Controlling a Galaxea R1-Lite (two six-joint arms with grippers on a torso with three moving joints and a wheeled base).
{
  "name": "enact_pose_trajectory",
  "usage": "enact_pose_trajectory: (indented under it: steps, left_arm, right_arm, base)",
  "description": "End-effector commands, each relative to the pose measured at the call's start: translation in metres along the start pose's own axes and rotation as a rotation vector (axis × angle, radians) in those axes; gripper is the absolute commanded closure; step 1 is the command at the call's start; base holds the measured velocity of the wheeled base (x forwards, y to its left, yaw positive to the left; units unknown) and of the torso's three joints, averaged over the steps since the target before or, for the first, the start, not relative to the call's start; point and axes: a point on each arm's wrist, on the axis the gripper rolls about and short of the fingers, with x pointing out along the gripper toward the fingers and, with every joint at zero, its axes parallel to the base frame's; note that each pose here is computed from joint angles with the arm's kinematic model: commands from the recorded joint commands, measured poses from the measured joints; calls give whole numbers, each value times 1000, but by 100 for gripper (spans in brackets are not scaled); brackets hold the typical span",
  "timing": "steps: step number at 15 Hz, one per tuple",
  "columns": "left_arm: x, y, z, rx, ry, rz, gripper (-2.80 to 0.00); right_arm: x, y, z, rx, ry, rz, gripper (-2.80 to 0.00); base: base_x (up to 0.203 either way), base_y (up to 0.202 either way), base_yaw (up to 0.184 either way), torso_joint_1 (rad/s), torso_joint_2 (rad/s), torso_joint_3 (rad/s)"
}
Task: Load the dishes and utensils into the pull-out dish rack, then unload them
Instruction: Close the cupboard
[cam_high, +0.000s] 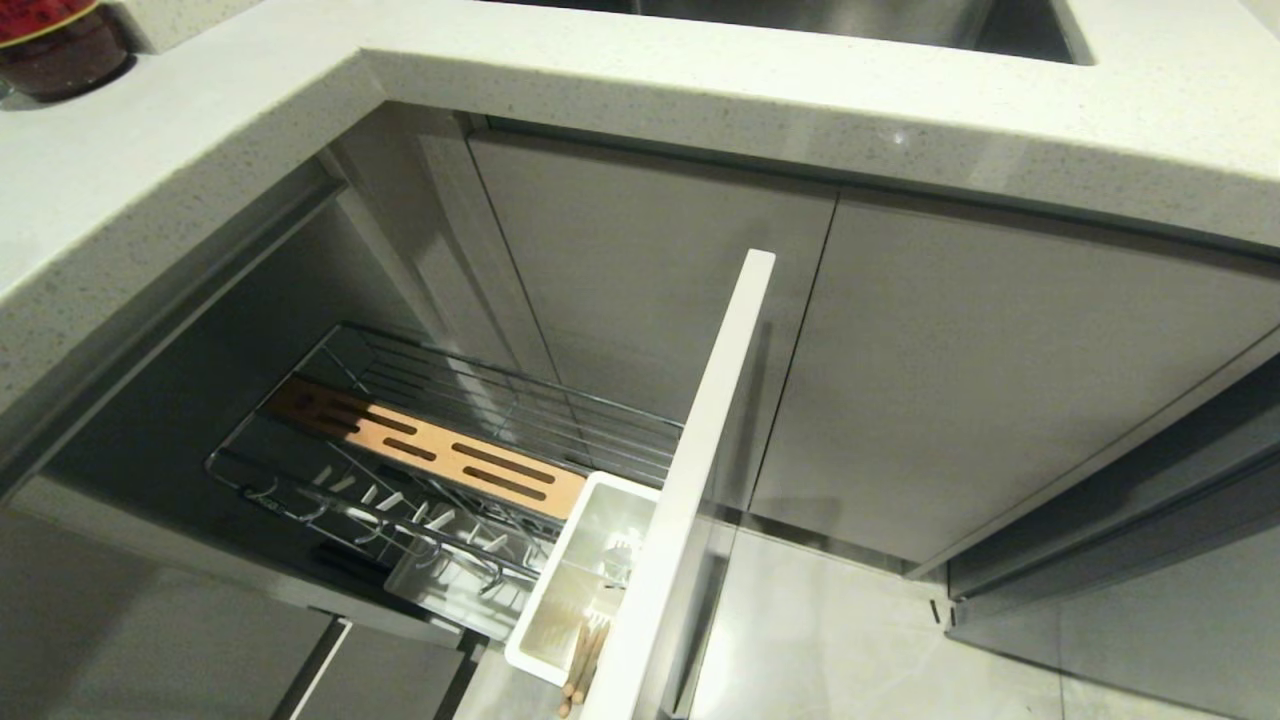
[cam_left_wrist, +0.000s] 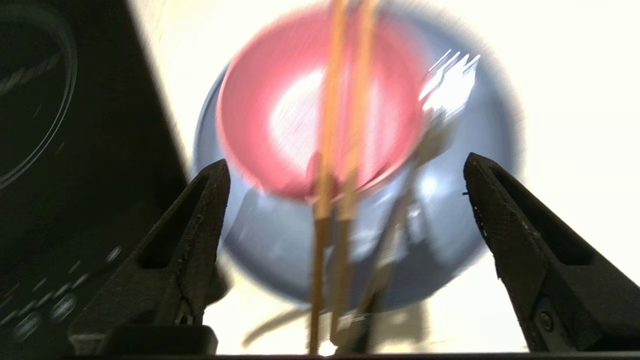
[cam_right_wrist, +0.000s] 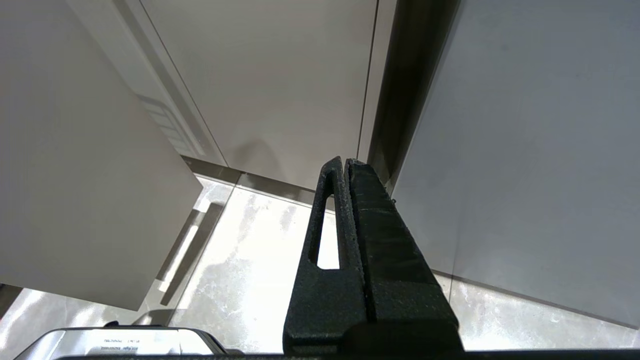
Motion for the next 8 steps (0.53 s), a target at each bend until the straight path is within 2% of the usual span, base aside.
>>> enact_pose_trajectory:
  steps: [1,3,4,5,6,8]
  left_arm:
    - [-30,8,6,-82,-168,-112,-280]
    - [-47,14,14,-153,-313,-226,-280]
    - [-53,17,18,-188,-389,-288,0]
    - [-59,21,21,-220,-456,-350,0]
    - [-63,24,21,-234,-487,-416,0]
    - [-72,31,16,-231,-508,-527,0]
  right_arm:
    - [1,0,-7,0,25,0,0]
    - [1,0,-7,0,25,0,0]
    - [1,0,-7,0,25,0,0]
    - [1,0,-7,0,25,0,0]
    - [1,0,-7,0,25,0,0]
    - [1,0,-7,0,25,0,0]
  base:
    - [0,0,0,0,0,0]
    - [0,0,0,0,0,0]
    - [0,0,0,0,0,0]
    - [0,0,0,0,0,0]
    - [0,0,0,0,0,0]
    - [0,0,0,0,0,0]
